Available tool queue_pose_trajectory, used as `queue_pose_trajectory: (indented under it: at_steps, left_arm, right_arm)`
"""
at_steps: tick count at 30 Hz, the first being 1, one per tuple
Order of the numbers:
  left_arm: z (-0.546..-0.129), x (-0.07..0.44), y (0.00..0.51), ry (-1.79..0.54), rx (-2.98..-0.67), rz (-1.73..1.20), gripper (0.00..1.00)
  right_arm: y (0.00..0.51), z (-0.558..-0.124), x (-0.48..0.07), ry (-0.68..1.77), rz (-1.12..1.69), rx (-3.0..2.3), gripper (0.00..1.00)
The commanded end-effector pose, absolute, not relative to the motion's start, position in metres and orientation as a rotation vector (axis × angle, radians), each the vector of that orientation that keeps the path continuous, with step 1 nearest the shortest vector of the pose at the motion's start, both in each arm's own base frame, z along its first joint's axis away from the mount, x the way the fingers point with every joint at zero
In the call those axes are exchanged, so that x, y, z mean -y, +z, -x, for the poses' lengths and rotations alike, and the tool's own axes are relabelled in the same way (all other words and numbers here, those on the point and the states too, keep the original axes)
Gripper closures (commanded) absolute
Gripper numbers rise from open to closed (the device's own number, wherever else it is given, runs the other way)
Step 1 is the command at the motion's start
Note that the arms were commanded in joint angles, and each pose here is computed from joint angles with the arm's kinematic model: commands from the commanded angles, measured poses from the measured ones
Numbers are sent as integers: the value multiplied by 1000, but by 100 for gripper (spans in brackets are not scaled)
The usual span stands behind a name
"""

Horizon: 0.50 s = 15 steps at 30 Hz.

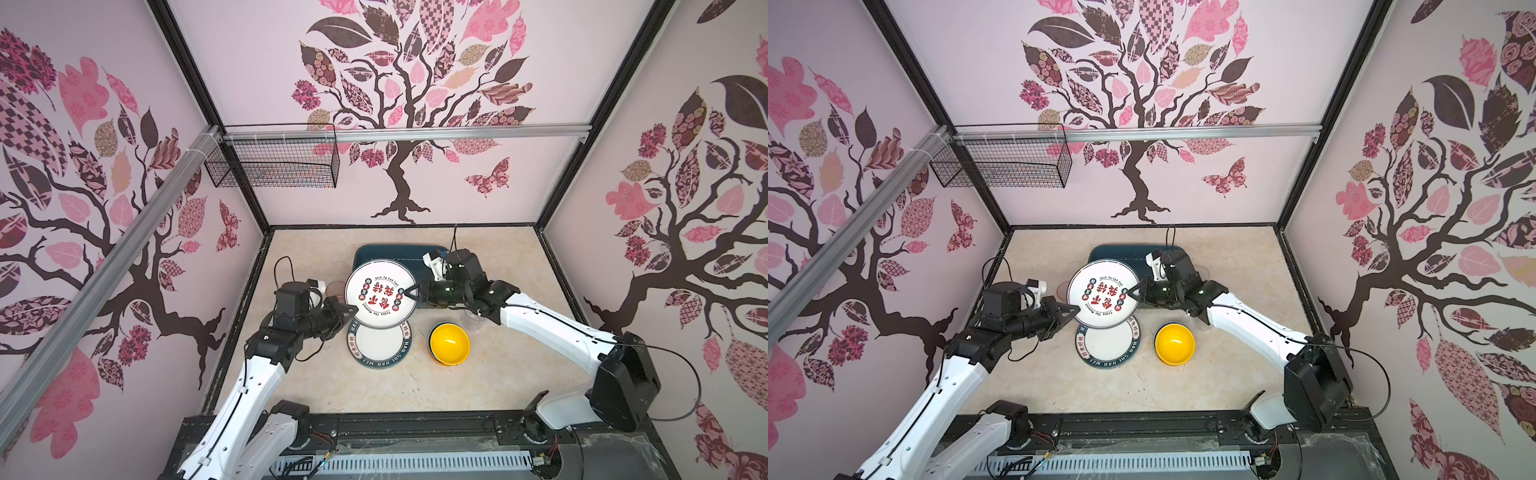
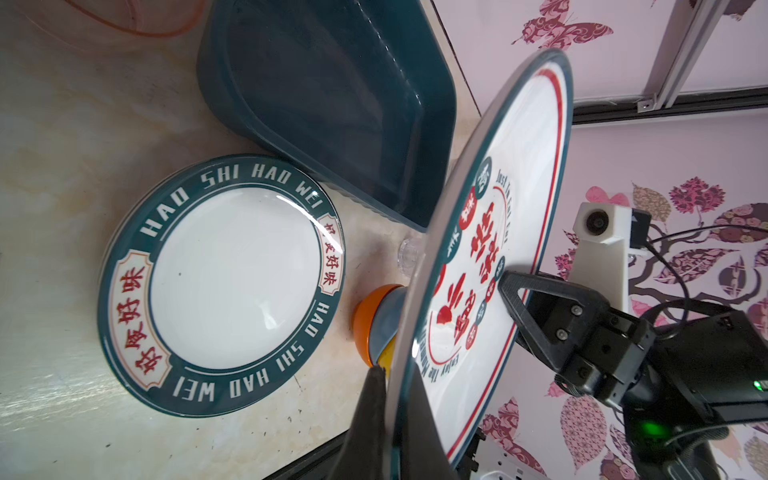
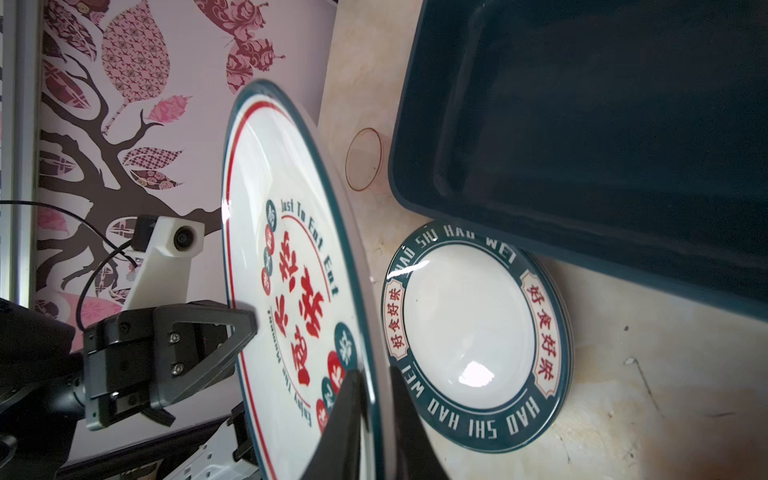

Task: Place the mixed dishes into the plastic bin
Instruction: 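Open the left gripper off the plate while right gripper swings it toward the bin, then lower the held plate into the teal bin and open the right gripper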

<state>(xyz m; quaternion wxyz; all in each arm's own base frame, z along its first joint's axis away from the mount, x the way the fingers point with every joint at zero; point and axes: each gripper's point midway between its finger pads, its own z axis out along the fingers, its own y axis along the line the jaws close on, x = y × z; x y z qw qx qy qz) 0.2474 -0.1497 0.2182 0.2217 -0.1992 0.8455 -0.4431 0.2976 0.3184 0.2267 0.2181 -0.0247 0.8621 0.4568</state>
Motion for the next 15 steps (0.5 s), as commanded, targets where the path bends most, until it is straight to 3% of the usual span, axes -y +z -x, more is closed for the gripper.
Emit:
queue_pose_trajectory:
  at_steps: [1, 5, 8, 15]
  left_arm:
    - [-260, 154, 254, -1260, -2226, 472, 96]
    - [-262, 147, 249, -1193, -2244, 499, 71]
    - [-258, 138, 245, -1132, -2257, 522, 59]
    - [-238, 111, 220, -977, -2315, 589, 53]
  right_arm:
    - [234, -312, -317, 1214, 54, -2352, 95]
    - [236, -333, -312, 1210, 2, -2335, 99]
    - [234, -350, -309, 1195, -30, -2333, 100]
    - [209, -395, -308, 1144, -104, -2373, 99]
